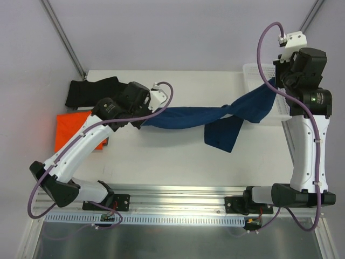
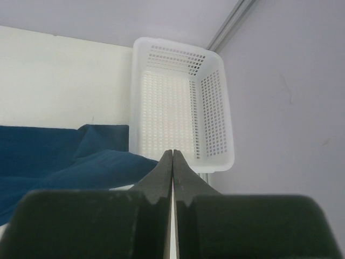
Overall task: Fold and stack the t-shirts
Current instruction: Flatten the tshirt out
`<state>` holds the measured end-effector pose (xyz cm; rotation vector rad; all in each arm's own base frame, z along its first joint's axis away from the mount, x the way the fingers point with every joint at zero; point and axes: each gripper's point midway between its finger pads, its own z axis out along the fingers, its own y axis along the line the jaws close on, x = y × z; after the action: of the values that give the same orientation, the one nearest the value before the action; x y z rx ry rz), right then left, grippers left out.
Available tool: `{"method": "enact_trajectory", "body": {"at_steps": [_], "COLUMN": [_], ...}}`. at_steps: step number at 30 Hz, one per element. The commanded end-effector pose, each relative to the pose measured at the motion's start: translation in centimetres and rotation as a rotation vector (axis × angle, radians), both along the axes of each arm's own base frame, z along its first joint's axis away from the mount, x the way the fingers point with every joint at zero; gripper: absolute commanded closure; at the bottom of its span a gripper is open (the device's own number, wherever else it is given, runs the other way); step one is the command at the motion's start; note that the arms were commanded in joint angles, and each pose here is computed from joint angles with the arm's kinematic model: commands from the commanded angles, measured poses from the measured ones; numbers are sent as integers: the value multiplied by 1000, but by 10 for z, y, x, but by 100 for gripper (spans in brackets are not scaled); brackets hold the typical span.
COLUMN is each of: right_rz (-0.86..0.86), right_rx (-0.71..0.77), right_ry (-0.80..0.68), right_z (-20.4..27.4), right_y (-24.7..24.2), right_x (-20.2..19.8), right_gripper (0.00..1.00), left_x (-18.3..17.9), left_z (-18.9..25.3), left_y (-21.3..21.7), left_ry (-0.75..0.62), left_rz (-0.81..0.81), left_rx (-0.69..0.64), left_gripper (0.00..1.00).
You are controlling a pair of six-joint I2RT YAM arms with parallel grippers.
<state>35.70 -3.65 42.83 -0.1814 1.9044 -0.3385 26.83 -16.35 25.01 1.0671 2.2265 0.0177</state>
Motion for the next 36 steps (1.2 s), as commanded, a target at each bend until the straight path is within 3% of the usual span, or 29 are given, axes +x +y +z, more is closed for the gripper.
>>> {"method": "enact_trajectory", "body": {"at_steps": [1, 3, 7, 8, 11, 13, 17, 20, 21, 23, 25, 29, 36], "right_rz": [-23, -26, -49, -50, -45, -46, -42, -11, 2, 15, 58, 85, 76], "right_rx": [3, 4, 2, 5, 16, 14, 17, 40, 50, 82, 137, 215, 213], "right_ry": [-113, -118, -127, -132, -131, -132, -122, -99, -73, -48, 55, 198, 259], "right_z": [33, 34, 40, 42, 42, 42, 37, 27, 17, 6, -34, -96, -120], "right_y": [-4, -4, -12, -12, -10, -11, -10, -3, 0, 5, 18, 33, 32], "right_x": [-15, -15, -14, -14, -11, -10, -13, -19, -19, -26, -31, -49, -54], "right_gripper": [99, 99, 99, 99, 99, 99, 99, 99, 99, 99, 99, 100, 99], "left_x": [17, 32, 58, 61, 66, 66, 60, 39, 28, 3, -14, -23, 43], "left_z": [85, 111, 168, 176, 183, 165, 133, 86, 61, 21, -20, -59, -106], "left_y": [15, 16, 15, 14, 8, 2, 3, -1, 0, -10, -17, -48, -123], "left_ry": [-314, -416, -567, -587, -595, -552, -483, -342, -262, -92, 59, 251, 383], "left_rz": [29, 60, 93, 96, 92, 74, 76, 20, 23, -56, -77, -150, -215], "left_rx": [-81, -91, -90, -95, -112, -105, -91, -82, -80, -88, -86, -133, -158], "left_gripper": [100, 100, 90, 84, 81, 77, 93, 83, 69, 60, 49, 48, 60]}}
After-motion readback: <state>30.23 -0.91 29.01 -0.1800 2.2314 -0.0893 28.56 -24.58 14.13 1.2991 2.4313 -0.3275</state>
